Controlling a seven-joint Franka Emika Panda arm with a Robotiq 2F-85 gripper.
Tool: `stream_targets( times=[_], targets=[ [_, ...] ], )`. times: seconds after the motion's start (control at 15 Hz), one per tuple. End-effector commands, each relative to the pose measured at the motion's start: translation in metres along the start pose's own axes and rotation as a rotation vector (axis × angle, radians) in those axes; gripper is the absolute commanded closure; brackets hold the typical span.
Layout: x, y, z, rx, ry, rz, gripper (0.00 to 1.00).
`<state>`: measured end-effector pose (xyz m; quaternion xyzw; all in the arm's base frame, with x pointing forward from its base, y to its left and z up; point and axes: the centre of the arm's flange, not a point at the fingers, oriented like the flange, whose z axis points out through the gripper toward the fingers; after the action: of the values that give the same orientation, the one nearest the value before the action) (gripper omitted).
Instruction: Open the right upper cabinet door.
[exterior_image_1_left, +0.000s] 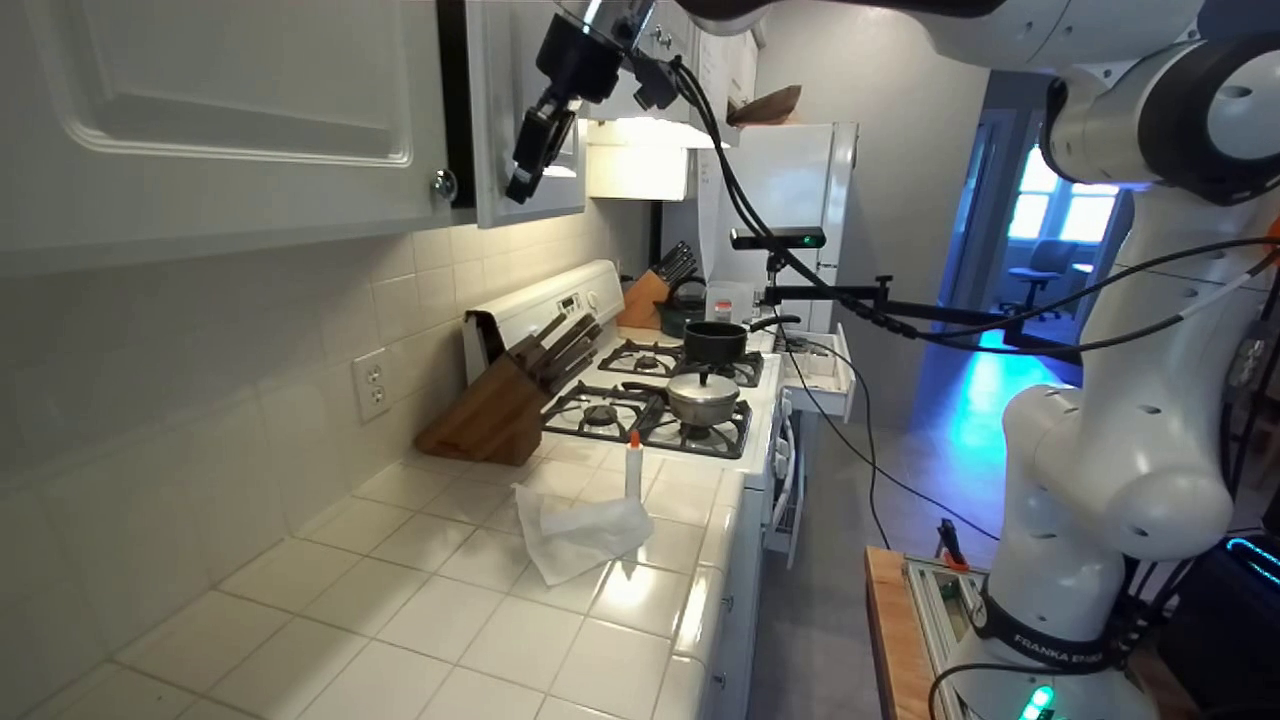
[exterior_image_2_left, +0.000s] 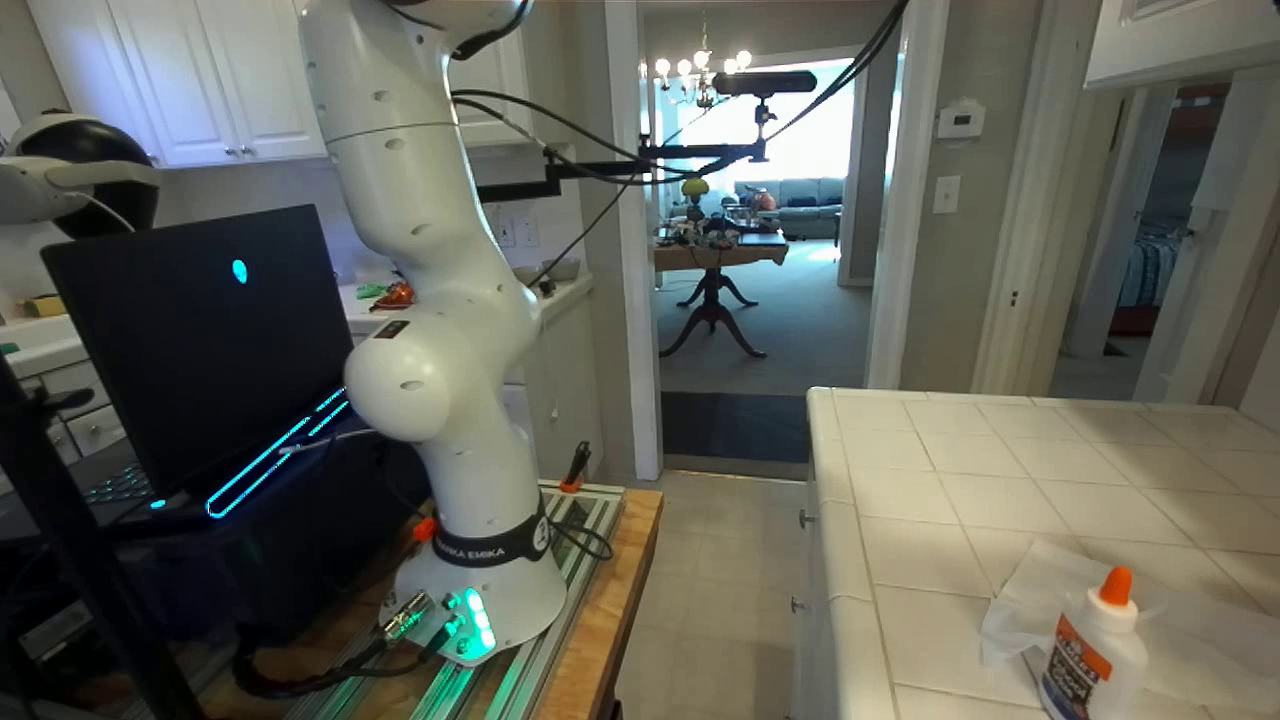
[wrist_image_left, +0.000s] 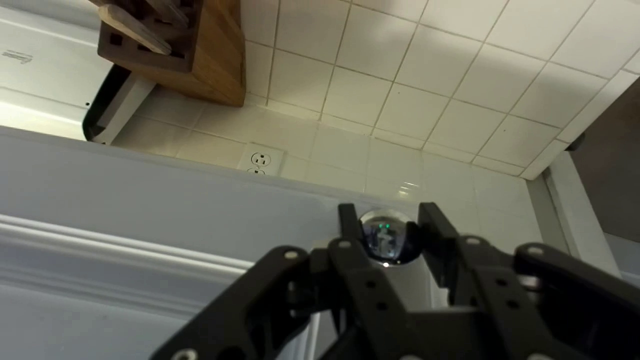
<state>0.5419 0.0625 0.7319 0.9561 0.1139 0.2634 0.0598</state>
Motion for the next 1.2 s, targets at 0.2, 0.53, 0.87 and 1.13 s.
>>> stream_targets(
  times=[0.2, 0.53, 0.87, 1.13],
  targets=[
    [-0.062, 0.017, -0.018, -0.019, -0.049, 0.045, 0.91],
    [-0.091, 0.029, -0.029, -0.013, -0.05, 0.074, 0.91],
    [-0.113, 0.038, -0.043, -0.011, -0.038, 0.107, 0.91],
    [-0.126, 0.045, -0.052, -0.015, -0.038, 0.132, 0.91]
  ],
)
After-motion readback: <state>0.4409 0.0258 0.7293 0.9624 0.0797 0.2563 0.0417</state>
